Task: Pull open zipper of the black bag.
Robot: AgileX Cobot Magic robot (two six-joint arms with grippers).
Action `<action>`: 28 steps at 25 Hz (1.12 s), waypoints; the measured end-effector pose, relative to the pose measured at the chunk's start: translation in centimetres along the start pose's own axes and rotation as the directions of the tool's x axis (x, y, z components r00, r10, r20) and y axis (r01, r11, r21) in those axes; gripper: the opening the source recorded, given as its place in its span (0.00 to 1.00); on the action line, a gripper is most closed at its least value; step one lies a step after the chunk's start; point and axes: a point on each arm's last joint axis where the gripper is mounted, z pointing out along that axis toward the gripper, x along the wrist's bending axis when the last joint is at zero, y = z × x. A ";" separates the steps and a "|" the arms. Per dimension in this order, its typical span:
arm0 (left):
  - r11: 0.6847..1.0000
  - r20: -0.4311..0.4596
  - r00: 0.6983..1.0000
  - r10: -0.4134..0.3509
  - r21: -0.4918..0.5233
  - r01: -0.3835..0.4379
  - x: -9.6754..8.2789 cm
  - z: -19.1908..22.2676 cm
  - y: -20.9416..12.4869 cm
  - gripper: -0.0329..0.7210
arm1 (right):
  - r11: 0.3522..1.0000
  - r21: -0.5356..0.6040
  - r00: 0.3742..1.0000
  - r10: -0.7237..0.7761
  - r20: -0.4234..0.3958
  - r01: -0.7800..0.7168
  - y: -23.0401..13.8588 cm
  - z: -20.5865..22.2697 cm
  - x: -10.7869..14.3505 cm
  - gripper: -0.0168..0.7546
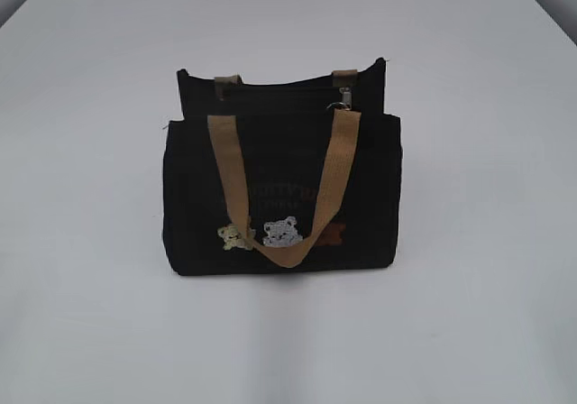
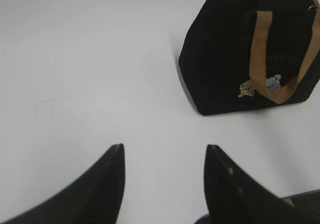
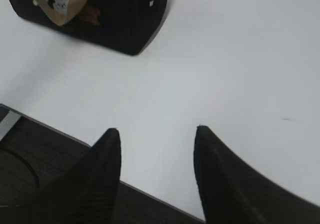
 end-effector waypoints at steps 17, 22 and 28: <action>1.000 0.001 1.000 0.013 -0.004 -0.013 -0.3 0.0 0.0 0.47 | 0.999 -0.022 0.998 0.033 0.048 -0.032 -0.1 -0.2 0.0 0.49; 0.997 -0.185 0.980 -0.075 -0.016 0.073 -0.5 0.0 0.0 0.43 | 0.988 -0.033 0.957 0.153 0.248 -0.150 0.0 -0.1 0.1 0.49; 0.995 -0.230 0.968 -0.095 -0.021 0.093 -0.6 0.1 0.0 0.42 | 0.985 -0.037 0.944 0.172 0.280 -0.169 0.0 0.0 0.1 0.49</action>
